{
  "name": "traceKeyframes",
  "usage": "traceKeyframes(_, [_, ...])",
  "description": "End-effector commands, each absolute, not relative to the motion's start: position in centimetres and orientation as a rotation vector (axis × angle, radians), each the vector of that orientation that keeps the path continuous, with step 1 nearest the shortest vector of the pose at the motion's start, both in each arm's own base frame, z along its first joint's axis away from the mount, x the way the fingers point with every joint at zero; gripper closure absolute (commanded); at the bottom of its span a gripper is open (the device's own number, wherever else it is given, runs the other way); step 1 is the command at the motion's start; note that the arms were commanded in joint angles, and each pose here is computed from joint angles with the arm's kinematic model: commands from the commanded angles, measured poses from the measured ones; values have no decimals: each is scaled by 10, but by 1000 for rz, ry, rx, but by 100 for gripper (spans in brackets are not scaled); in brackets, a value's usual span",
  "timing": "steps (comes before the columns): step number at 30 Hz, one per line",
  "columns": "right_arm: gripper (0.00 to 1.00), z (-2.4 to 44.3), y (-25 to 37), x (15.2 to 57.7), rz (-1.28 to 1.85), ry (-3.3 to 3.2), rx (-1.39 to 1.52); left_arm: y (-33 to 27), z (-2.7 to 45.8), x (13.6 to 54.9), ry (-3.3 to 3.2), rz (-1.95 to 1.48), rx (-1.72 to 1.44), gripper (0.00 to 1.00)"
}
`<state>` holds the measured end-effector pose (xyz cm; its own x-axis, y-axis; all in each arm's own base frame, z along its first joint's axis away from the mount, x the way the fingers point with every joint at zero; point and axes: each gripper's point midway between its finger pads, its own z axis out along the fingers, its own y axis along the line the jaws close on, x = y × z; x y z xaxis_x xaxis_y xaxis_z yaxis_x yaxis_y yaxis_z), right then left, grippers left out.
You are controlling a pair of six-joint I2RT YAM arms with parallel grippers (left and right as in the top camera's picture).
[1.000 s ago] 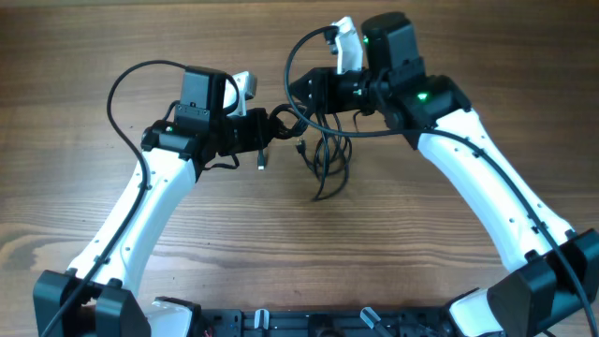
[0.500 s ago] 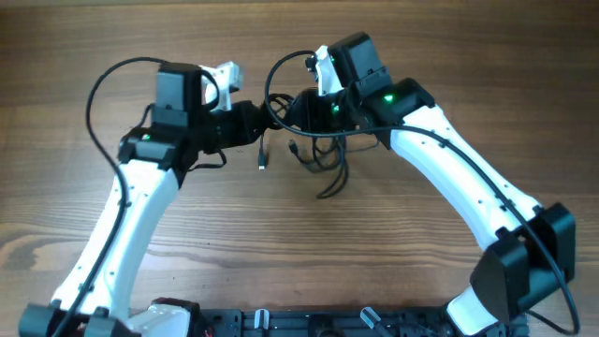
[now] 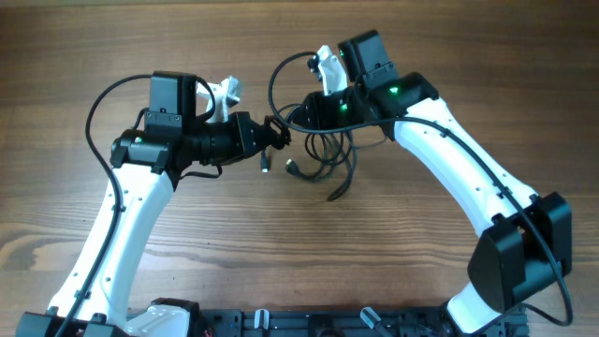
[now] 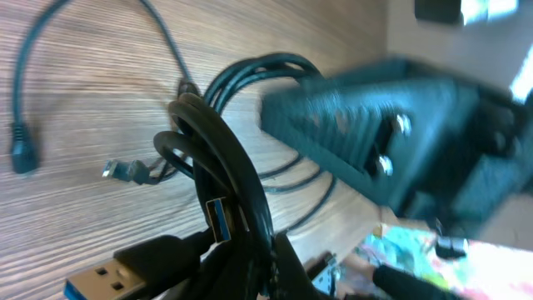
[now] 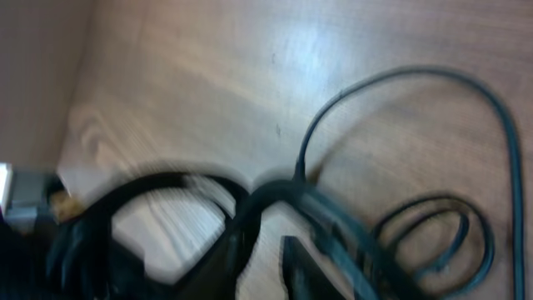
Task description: Untangle cables
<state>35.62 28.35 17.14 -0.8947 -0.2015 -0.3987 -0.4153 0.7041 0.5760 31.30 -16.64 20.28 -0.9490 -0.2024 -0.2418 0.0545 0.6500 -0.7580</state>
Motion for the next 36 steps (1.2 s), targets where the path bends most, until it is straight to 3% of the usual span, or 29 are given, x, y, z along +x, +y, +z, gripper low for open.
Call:
traceKeyframes(1, [73, 185, 285, 334, 1004, 2543, -701, -154, 209, 321, 2555, -1152, -264, 96])
traceKeyframes(10, [57, 196, 319, 296, 1124, 2356, -1069, -175, 214, 294, 2622, -1422, -270, 96])
traceKeyframes(18, [57, 196, 324, 293, 1118, 2330, -1108, -189, 246, 278, 2536, -1741, -173, 96])
traceKeyframes(36, [59, 209, 348, 265, 1270, 2207, -1246, -136, 258, 305, 2385, -1776, -363, 96])
